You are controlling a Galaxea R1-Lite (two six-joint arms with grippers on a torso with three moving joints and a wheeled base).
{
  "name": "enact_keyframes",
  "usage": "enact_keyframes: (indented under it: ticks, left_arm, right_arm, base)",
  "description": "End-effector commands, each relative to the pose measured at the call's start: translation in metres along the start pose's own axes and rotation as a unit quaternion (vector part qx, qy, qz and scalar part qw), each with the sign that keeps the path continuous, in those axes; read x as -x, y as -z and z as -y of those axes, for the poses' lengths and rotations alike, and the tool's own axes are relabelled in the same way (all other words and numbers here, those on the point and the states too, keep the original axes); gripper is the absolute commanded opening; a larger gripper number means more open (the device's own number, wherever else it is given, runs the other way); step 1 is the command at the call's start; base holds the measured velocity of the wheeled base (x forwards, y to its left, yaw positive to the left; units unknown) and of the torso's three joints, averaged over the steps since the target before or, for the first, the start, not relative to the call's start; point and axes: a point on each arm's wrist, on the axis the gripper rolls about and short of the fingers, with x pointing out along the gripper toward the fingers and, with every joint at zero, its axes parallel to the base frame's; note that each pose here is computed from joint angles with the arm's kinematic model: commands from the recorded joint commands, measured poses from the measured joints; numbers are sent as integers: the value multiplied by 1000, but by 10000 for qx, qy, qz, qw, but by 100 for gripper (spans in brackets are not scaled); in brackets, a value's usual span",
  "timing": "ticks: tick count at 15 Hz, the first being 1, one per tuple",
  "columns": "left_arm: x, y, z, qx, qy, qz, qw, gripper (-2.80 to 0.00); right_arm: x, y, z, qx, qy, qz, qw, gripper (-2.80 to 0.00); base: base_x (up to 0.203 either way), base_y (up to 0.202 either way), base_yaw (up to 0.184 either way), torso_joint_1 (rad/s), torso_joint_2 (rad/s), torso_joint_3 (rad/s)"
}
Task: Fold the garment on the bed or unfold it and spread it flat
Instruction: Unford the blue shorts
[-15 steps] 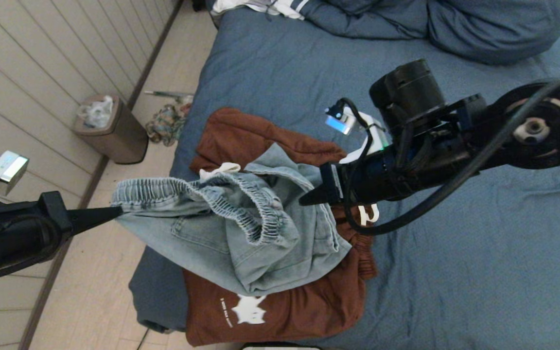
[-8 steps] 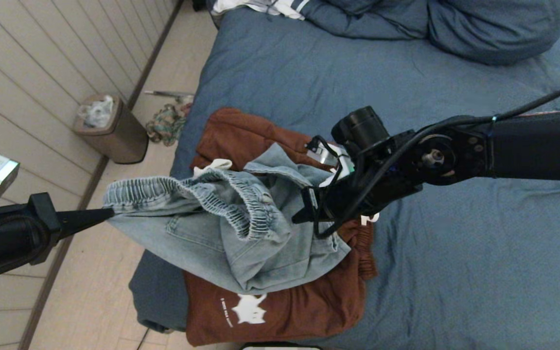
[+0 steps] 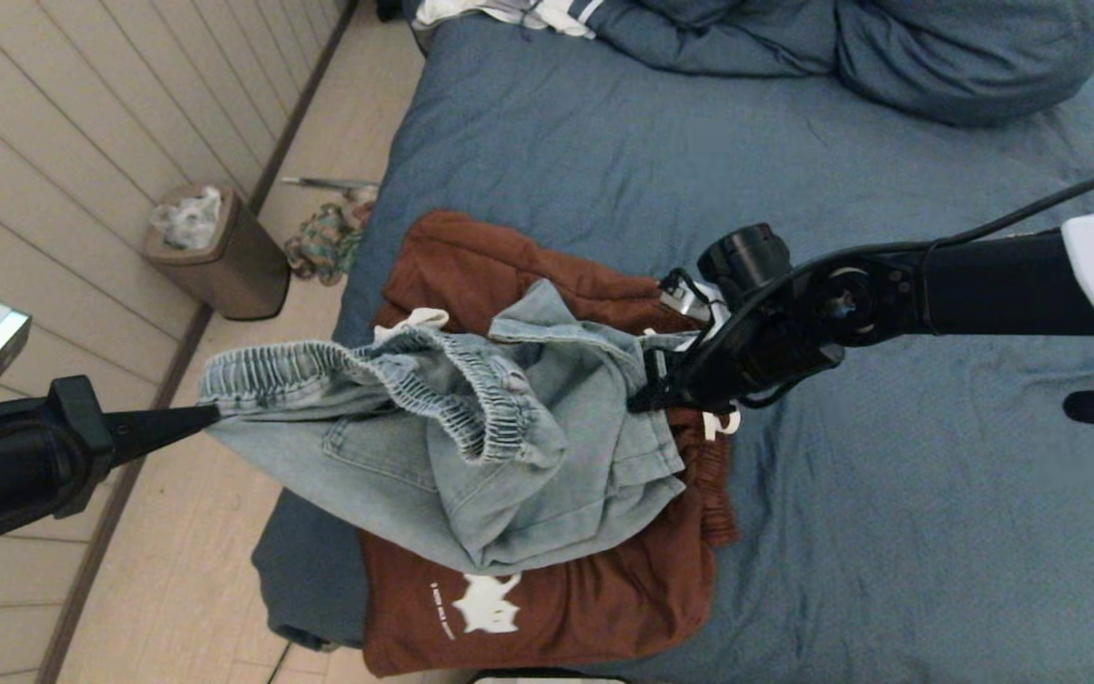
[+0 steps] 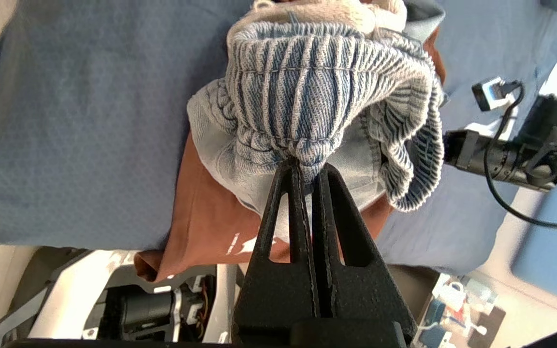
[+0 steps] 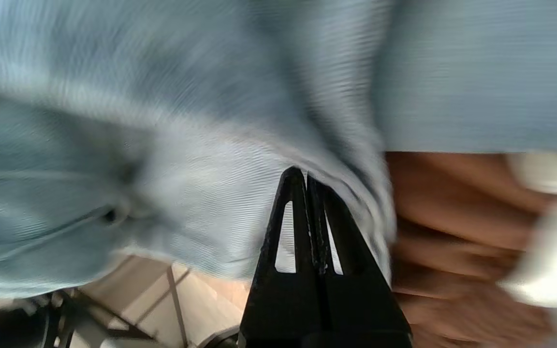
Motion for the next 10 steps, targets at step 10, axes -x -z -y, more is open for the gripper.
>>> enact_keyframes:
  ticks: [10]
  left_arm:
    - [14, 2, 2, -31, 364, -71, 9993, -280]
  right_arm:
    - [36, 3, 11, -72, 42, 488, 9988, -280]
  base:
    - [0, 0, 0, 0, 0, 0]
